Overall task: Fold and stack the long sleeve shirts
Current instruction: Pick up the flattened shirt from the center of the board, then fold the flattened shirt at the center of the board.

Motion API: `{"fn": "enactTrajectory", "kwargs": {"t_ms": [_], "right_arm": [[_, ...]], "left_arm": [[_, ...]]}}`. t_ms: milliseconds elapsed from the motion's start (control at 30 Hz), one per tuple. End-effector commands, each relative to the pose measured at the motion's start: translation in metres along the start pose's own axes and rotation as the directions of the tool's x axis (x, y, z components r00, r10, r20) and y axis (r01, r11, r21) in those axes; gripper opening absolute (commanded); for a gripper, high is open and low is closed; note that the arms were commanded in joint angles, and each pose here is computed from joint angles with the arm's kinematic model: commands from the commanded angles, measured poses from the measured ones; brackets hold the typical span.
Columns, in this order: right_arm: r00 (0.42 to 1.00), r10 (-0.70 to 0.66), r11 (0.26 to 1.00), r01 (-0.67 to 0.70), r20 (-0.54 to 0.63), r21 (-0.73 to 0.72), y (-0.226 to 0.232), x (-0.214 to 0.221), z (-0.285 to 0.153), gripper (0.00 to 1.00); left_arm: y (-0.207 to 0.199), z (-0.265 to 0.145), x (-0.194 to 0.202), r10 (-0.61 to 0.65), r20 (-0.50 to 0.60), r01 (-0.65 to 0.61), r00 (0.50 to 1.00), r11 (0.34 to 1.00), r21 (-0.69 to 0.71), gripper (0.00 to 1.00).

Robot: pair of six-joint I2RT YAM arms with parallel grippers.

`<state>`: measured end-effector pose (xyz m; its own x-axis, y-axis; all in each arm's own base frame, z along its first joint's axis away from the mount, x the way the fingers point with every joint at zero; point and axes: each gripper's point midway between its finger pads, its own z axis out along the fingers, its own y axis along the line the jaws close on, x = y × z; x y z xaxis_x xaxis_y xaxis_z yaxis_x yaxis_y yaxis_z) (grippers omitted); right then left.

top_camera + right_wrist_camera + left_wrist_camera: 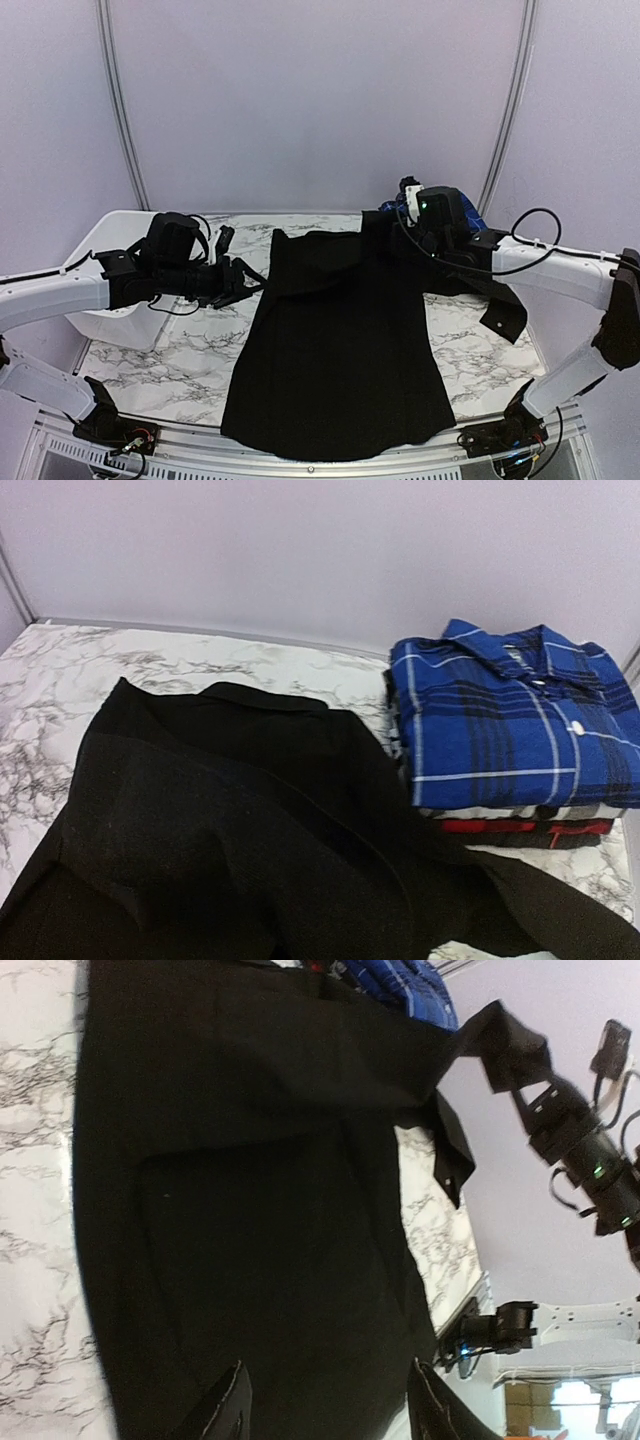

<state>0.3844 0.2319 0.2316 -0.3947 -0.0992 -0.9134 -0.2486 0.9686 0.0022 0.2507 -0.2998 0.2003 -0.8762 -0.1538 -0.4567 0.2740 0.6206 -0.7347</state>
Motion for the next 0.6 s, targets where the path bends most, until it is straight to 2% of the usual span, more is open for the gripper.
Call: {"fn": "enactTrajectory", "kwargs": {"t_ms": [0, 133, 367, 567], "right_arm": [[0.999, 0.035, 0.999, -0.036, 0.037, 0.007, -0.022, -0.04, -0.007, 0.0], [1.0, 0.014, 1.0, -0.014, 0.019, -0.021, -0.016, -0.043, 0.0, 0.0], [0.998, 0.011, 0.998, -0.014, -0.059, -0.055, -0.011, -0.013, 0.007, 0.0], [0.998, -0.006, 0.999, 0.003, -0.061, -0.055, -0.011, -0.016, 0.005, 0.0]], "left_arm": [[0.045, -0.005, 0.026, 0.007, -0.097, -0.026, 0.995, 0.981, -0.19, 0.52], [0.076, -0.02, 0.072, -0.01, -0.207, -0.047, 0.978, 0.963, -0.267, 0.49], [0.103, -0.034, 0.154, -0.024, -0.369, -0.114, 0.929, 0.931, -0.347, 0.47], [0.113, -0.042, 0.194, -0.008, -0.459, -0.183, 0.888, 0.911, -0.369, 0.46]]}}
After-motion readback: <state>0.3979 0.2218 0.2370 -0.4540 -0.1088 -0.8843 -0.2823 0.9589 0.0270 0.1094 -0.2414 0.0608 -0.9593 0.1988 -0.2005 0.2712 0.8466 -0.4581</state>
